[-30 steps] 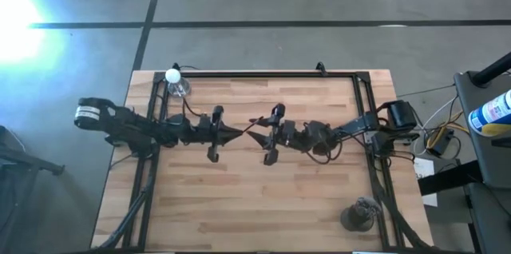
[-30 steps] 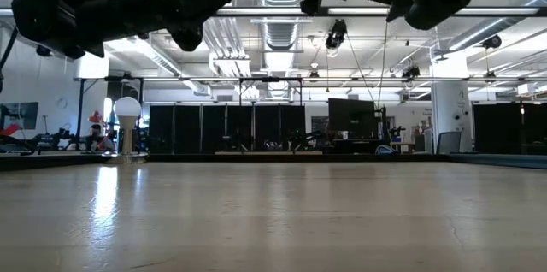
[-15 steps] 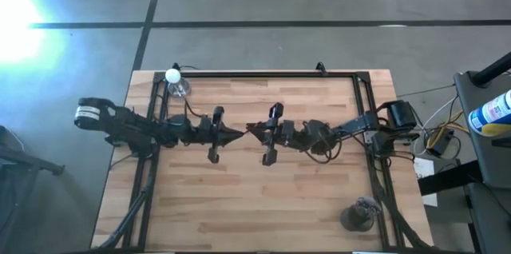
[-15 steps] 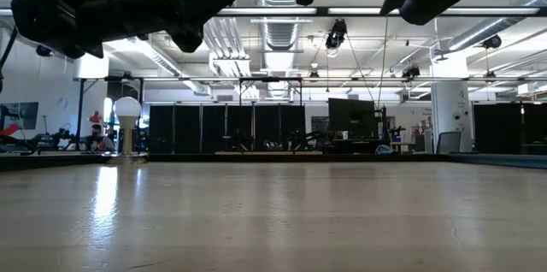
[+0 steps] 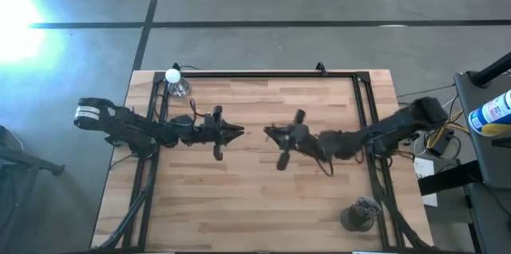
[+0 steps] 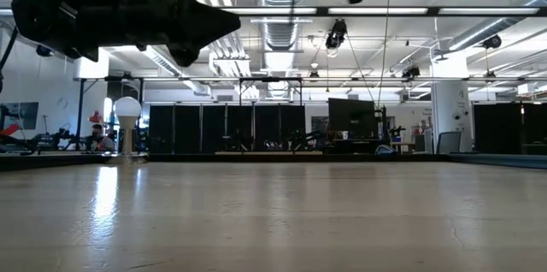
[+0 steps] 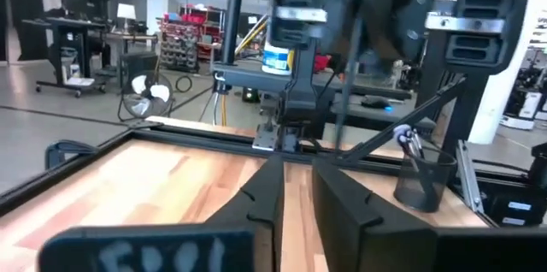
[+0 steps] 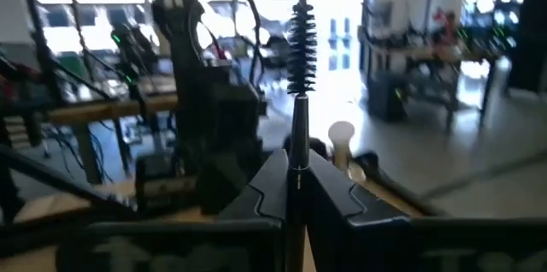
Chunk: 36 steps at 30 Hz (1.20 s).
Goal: Pick & Place Makeup Brushes
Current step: Put the black lash brush into the makeup holder
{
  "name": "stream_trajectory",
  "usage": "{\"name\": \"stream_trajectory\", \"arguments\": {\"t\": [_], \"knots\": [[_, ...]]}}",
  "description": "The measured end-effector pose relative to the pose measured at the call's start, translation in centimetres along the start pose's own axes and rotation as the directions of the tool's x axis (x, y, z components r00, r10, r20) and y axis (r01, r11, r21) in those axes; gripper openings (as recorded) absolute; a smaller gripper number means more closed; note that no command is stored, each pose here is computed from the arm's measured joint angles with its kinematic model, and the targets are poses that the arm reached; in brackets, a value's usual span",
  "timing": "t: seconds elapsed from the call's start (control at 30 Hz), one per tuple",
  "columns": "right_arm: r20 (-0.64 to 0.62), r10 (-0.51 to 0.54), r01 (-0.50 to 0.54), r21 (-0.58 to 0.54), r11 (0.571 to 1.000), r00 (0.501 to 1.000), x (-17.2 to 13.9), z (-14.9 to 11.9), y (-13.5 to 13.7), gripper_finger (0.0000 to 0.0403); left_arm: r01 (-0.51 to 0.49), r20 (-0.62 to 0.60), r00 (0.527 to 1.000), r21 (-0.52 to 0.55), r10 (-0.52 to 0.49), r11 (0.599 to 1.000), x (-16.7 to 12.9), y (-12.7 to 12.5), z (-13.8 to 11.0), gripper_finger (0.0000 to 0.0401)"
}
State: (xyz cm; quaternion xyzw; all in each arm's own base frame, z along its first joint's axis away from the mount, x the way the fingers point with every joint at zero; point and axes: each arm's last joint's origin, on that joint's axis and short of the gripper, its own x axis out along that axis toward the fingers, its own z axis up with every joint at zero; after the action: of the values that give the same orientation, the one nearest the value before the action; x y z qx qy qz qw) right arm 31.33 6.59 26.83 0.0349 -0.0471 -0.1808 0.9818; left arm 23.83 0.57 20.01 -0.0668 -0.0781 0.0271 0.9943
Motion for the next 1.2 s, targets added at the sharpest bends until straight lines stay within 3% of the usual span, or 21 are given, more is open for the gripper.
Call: {"name": "stream_trajectory", "arguments": {"t": [0.27, 0.5, 0.7, 0.83, 1.03, 1.2], "knots": [[-0.2, -0.164, 0.175, 0.034, 0.984, 0.966, -7.7, 1.0, 4.3, 0.0014, -0.008, -0.011, 1.0, 0.035, 0.009, 0.999, 0.0, 0.1, -0.1, 0.0064], [-0.285, -0.162, 0.211, 0.149, 0.966, 0.945, -13.3, 2.1, 7.2, 0.0013, -0.012, -0.037, 0.999, 0.037, 0.013, 0.999, 0.0, 0.1, -0.3, 0.0064], [-0.364, -0.175, 0.246, 0.157, 0.957, 0.915, -15.6, 3.0, 9.2, 0.0013, -0.018, -0.069, 0.997, 0.04, 0.021, 0.999, 0.0, 0.2, -0.6, 0.0064], [-0.499, -0.215, 0.312, 0.118, 0.943, 0.84, -16.1, 3.2, 10.4, 0.0013, -0.021, -0.077, 0.997, 0.04, 0.024, 0.999, 0.0, 0.3, -0.7, 0.0064], [-0.648, -0.339, 0.454, 0.012, 0.891, 0.682, -17.6, 3.0, 12.4, 0.0013, -0.022, -0.085, 0.996, 0.039, 0.025, 0.999, -0.1, 0.3, -0.8, 0.0064], [-0.693, -0.307, 0.458, 0.038, 0.888, 0.652, -19.2, 2.4, 13.6, 0.0013, -0.023, -0.094, 0.995, 0.036, 0.027, 0.999, -0.1, 0.3, -0.9, 0.0064]]}}
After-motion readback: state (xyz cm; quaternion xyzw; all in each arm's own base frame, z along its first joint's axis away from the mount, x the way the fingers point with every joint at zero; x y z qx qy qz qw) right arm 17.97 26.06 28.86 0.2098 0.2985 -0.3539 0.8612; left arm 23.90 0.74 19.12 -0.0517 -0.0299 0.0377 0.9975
